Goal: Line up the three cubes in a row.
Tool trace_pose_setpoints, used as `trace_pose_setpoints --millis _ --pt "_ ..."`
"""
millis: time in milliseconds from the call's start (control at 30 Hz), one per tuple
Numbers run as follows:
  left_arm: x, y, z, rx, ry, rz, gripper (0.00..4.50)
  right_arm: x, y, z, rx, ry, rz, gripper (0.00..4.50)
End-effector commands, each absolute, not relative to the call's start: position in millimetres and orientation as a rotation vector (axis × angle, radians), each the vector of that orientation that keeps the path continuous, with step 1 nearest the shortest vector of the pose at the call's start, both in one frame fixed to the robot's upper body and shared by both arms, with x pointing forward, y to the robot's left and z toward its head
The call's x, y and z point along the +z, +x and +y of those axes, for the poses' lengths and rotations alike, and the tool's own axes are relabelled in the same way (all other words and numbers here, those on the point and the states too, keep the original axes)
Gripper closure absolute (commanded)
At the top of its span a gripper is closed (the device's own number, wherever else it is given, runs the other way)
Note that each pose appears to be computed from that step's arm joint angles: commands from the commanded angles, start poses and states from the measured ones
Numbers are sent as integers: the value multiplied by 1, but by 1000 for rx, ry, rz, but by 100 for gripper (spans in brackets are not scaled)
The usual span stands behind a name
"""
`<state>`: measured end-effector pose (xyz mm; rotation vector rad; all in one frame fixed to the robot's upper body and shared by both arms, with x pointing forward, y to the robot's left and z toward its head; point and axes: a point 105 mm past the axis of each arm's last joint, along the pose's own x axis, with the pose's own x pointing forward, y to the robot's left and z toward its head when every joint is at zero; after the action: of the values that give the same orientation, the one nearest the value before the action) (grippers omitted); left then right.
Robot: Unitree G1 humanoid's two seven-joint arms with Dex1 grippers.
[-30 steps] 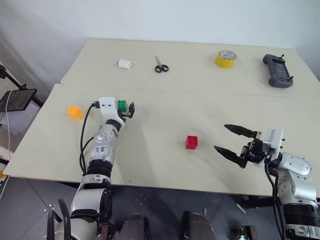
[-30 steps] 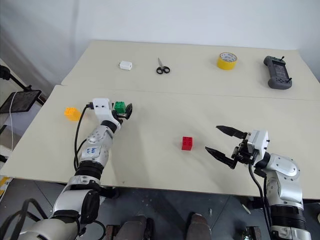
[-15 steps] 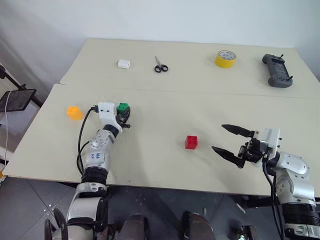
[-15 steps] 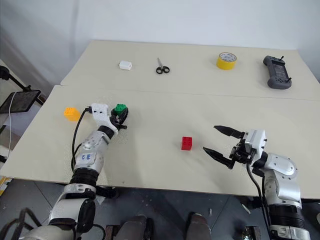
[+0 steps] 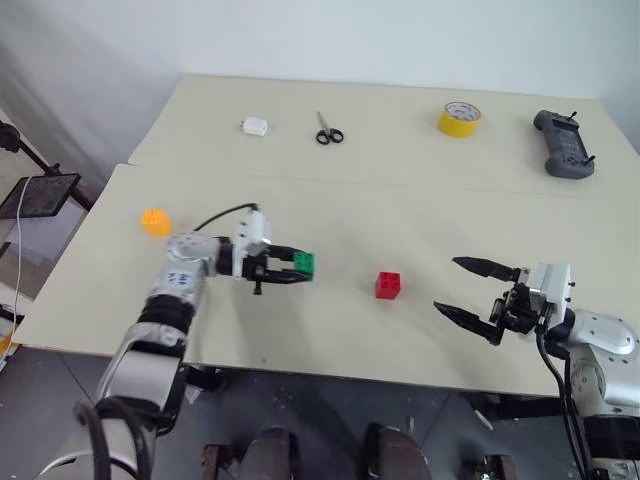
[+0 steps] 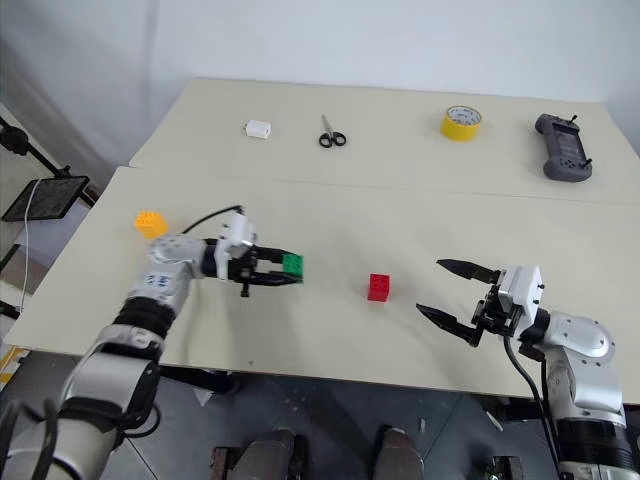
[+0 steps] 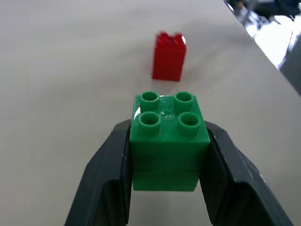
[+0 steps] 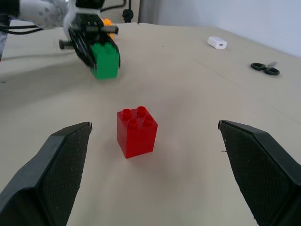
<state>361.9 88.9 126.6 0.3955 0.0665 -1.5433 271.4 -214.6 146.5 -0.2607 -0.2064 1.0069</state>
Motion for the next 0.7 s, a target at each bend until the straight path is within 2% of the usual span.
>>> trace_pose_setpoints --millis 33,233,433,533,700 --pt "125 368 84 -1540 432 74 297 159 261 -221 981 -290 -232 0" --pt "123 372 80 -1520 447 83 297 158 250 -225 956 -289 -209 0" --pt "136 371 87 -1510 382 -19 100 156 251 -218 981 -271 -206 0" --pt "149 363 117 -1479 330 -110 8 159 258 -211 1013 -258 -228 0" --pt "153 347 166 -1300 307 -148 3 162 267 -199 1071 -232 -253 0"
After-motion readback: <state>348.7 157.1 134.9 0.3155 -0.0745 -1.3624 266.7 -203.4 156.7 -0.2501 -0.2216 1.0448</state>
